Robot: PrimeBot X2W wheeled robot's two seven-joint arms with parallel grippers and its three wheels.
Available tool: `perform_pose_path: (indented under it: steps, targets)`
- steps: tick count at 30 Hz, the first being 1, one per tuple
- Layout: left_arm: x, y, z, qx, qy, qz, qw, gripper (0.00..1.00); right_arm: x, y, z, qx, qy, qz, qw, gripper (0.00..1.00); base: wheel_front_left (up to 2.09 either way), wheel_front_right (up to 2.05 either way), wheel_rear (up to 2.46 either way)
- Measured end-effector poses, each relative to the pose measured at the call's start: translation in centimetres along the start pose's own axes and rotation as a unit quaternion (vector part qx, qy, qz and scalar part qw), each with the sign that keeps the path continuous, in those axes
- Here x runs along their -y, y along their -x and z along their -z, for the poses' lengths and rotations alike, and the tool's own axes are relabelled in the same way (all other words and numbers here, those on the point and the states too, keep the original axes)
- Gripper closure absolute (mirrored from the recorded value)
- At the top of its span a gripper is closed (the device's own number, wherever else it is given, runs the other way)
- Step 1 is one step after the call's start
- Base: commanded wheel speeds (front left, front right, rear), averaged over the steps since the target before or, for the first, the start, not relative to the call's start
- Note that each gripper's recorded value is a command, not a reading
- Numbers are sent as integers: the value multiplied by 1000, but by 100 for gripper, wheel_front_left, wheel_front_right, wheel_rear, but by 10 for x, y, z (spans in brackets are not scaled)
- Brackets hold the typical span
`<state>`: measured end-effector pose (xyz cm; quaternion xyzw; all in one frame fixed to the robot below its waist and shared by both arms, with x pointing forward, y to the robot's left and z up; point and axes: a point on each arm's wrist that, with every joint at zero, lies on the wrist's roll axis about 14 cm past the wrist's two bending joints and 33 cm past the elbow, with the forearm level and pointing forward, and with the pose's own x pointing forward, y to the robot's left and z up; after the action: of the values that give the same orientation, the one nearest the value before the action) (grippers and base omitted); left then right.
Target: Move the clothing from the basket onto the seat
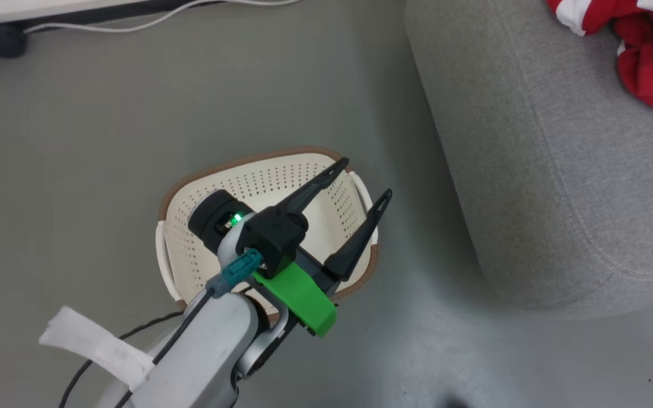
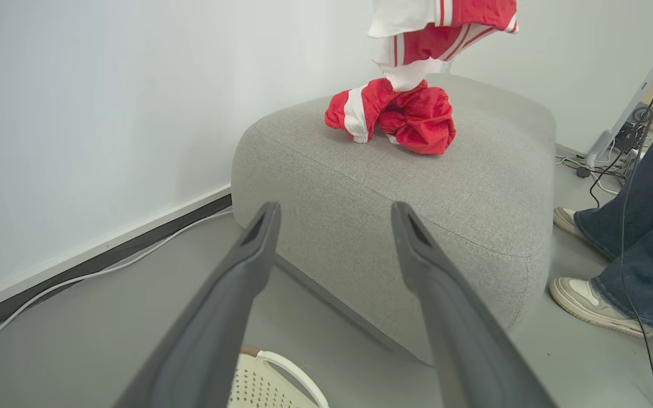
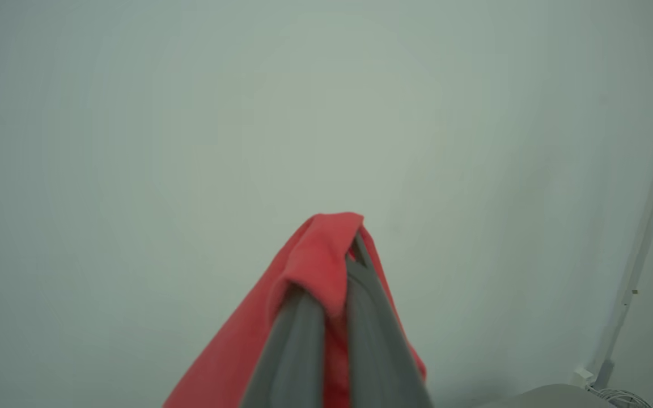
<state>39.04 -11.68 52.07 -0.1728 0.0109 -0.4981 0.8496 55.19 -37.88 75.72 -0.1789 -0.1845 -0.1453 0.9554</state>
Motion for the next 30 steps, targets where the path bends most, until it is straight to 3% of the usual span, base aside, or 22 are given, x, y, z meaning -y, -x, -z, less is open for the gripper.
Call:
perform_pose_path:
  steps: [9, 18, 24, 30]
  targets:
    - [-39, 2, 14, -9, 18, -32, 999, 0, -29, -2, 96, -89, -7, 2, 996, 100, 0, 0, 0]
    - [-55, 2, 40, -32, 35, -35, 998, 0, -56, 77, 226, -245, -22, 3, 969, 100, 0, 0, 0]
    - [-55, 0, 45, -38, 39, -30, 998, 0, -48, 130, 268, -315, -28, 27, 948, 100, 0, 0, 0]
    - [-55, -1, 43, -38, 33, -27, 998, 0, -64, 145, 271, -320, -54, 26, 946, 100, 0, 0, 0]
